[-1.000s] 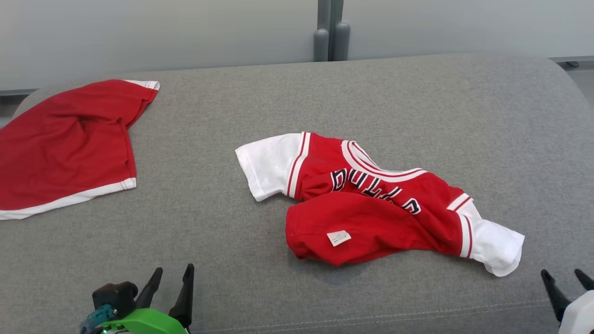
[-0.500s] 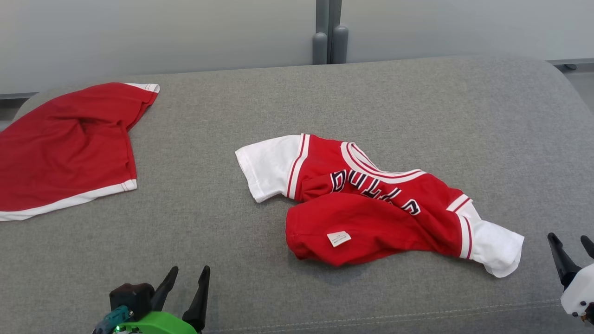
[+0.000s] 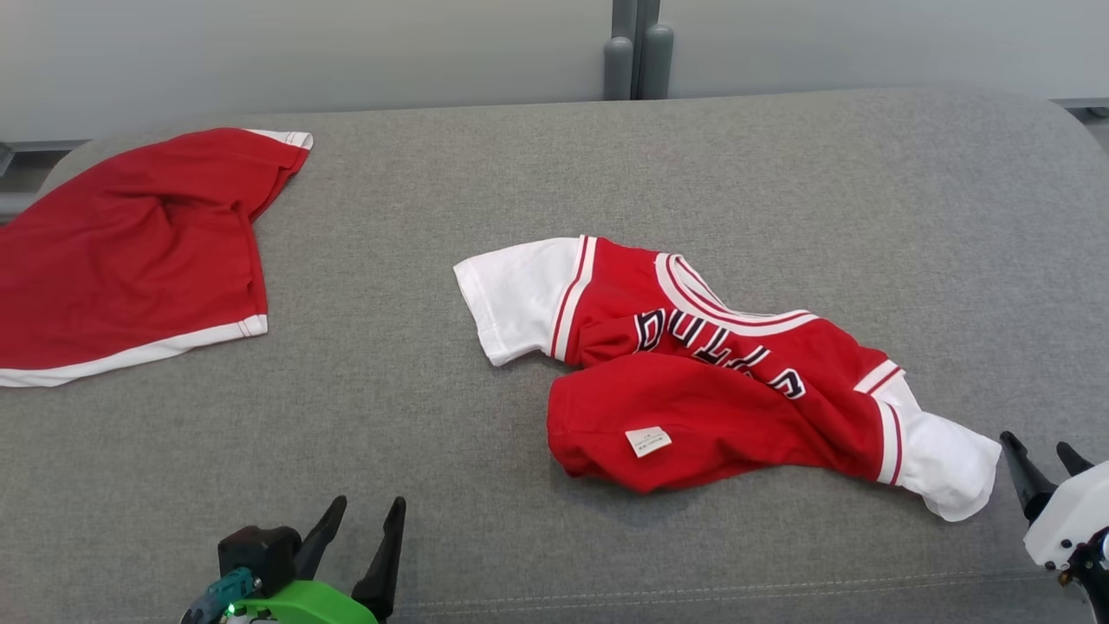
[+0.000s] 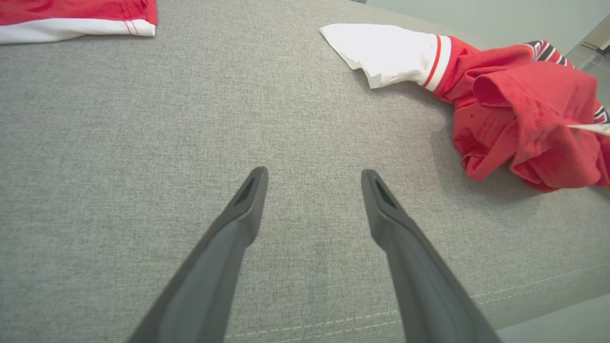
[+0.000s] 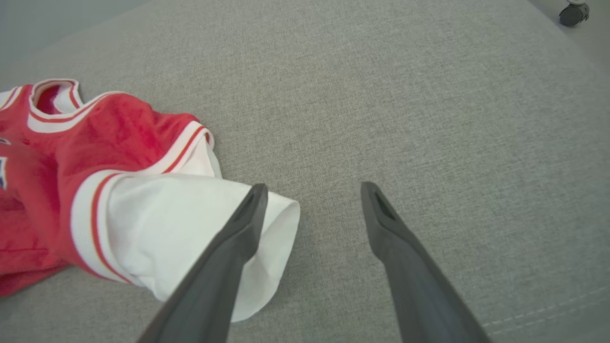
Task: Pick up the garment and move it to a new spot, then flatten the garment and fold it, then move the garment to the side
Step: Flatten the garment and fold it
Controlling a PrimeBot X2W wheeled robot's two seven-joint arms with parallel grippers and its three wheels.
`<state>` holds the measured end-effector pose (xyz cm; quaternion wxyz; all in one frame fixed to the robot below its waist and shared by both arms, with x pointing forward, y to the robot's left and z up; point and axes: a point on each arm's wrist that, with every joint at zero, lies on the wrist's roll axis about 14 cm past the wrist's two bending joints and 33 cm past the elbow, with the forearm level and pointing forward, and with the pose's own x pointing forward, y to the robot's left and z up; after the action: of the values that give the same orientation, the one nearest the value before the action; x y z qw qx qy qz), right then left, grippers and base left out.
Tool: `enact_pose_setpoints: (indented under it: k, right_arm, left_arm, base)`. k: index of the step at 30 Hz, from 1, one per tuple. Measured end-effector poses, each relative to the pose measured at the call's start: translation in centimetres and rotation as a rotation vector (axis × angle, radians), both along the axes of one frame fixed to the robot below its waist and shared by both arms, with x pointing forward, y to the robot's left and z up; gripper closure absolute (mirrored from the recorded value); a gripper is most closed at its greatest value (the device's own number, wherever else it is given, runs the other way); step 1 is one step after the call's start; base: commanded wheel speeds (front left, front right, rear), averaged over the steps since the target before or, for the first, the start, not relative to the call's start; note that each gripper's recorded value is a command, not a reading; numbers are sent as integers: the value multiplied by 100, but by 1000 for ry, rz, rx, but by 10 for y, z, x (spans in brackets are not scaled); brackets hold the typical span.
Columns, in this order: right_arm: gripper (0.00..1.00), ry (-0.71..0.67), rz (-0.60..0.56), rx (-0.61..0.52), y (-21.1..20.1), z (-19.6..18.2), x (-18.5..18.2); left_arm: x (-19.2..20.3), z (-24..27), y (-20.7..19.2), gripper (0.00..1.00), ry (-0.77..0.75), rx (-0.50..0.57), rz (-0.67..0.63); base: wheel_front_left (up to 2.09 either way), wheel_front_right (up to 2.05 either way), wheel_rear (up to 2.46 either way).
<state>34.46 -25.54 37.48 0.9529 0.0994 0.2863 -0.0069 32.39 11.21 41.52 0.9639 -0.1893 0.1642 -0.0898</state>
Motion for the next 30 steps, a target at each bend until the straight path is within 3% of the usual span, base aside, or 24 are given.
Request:
enact_pose_setpoints:
  k: [13,24,30]
  right_arm:
    - [0,91,44,50,18,-20,-5]
    - [0,55,31,67,8,-10,-6]
    - [0,91,41,47,-4,-15,-27]
  left_arm:
    - [0,0,4,0,5,0,13]
    - [3,5,5,0,-12,1,18]
    - [5,7,0,0,-20,1,2]
  base:
    - [0,0,0]
    - [0,0,0]
    - [0,0,0]
